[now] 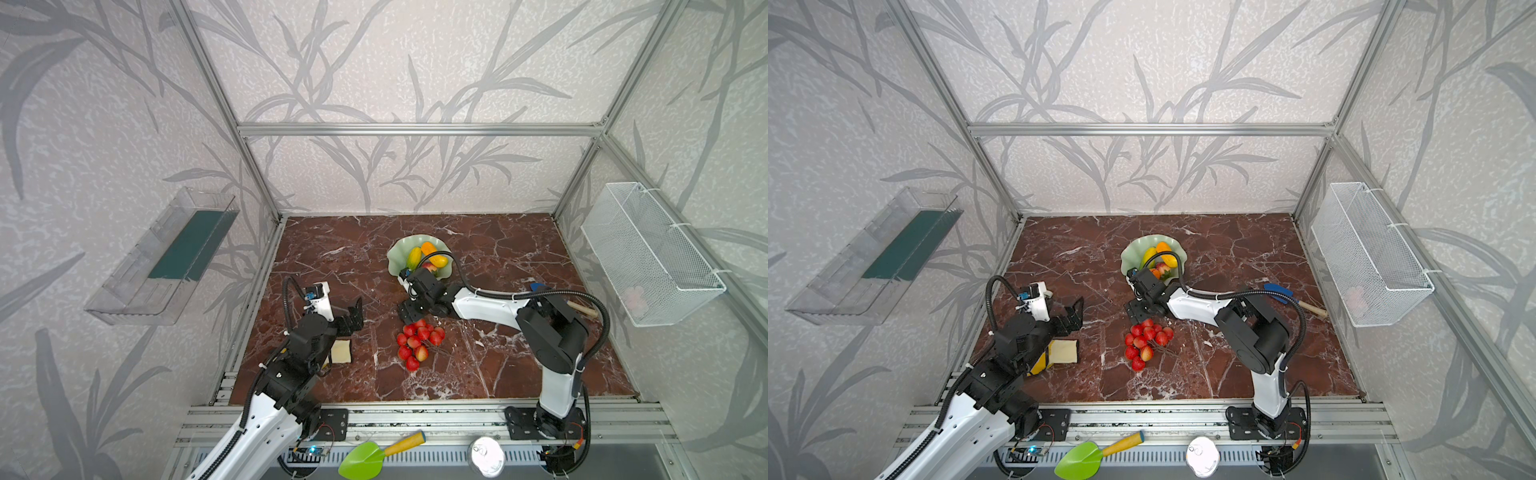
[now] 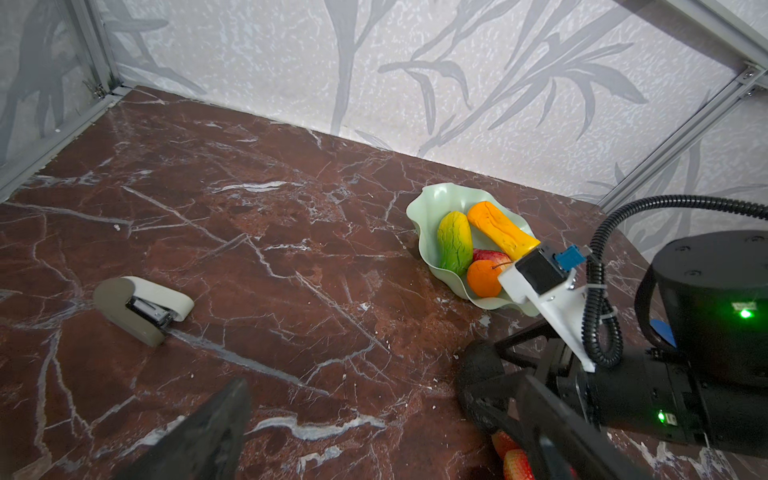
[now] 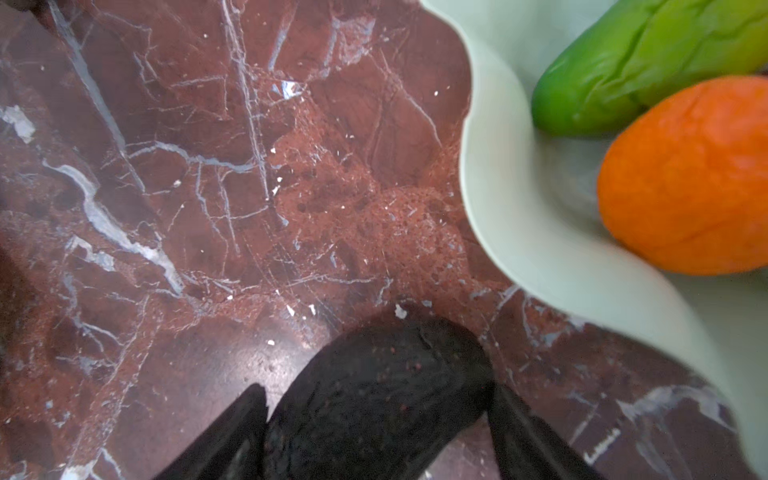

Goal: Place and organize the fake fruits in the fruit bowl
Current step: 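Grasp the dark avocado with the right gripper and place it in the bowl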

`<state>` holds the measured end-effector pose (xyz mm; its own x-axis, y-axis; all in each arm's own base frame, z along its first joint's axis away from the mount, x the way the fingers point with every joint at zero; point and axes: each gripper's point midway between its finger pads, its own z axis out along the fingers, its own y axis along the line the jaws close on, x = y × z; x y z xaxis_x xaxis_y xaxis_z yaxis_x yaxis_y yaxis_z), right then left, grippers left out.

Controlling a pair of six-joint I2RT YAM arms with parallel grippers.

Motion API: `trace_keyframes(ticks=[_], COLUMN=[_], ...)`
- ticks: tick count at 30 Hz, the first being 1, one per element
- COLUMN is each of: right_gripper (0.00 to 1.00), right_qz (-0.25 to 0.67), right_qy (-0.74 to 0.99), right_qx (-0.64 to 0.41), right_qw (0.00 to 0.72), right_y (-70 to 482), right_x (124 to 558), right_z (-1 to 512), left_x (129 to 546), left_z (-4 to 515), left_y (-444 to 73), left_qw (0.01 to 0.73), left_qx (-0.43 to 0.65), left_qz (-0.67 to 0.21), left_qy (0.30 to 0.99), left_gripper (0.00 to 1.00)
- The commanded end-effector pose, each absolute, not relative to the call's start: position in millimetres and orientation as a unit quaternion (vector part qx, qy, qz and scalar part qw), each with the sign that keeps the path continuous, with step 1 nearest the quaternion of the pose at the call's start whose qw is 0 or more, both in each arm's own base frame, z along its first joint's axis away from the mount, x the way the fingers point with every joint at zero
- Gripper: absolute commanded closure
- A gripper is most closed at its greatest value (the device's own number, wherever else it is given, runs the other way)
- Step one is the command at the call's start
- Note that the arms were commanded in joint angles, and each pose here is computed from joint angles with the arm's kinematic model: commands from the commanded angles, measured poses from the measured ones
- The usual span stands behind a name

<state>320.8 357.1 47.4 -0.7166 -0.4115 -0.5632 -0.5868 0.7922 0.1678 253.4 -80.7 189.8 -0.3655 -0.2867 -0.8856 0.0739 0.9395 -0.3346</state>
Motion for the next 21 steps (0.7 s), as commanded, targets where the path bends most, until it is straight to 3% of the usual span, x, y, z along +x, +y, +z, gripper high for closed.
trace_keyframes(ticks=[1,8,14,21], right_gripper=[0.29,0.56,0.63,0.64], right_qz=[0.176,0.2,0.214,0.221], right_qy=[0.915,0.905,0.885,0.866], right_qx=[-0.281,-0.282,-0.286,-0.277], right_qw=[0.232,0.249,0.298,0.353], right_y=[364.1,378.9,384.6,374.3], right_x=[315.7,323.0,333.5,352.0], right_z=[35.2,56.4,97.0,145.2], left_x=[250.2,247.5,245.7,245.7], left_z=[181.3,180.8,182.9,181.9], left_y=[-72.3,-68.6,-65.5,-65.0], left_qw=[0.553,0.553,0.56,0.561], left_qx=[-0.083,-0.085,-0.092,-0.094], left_qz=[-0.149,-0.141,-0.143,-0.142], left_qy=[0.815,0.817,0.811,0.81], left_gripper=[0.0,0.0,0.0,0.0])
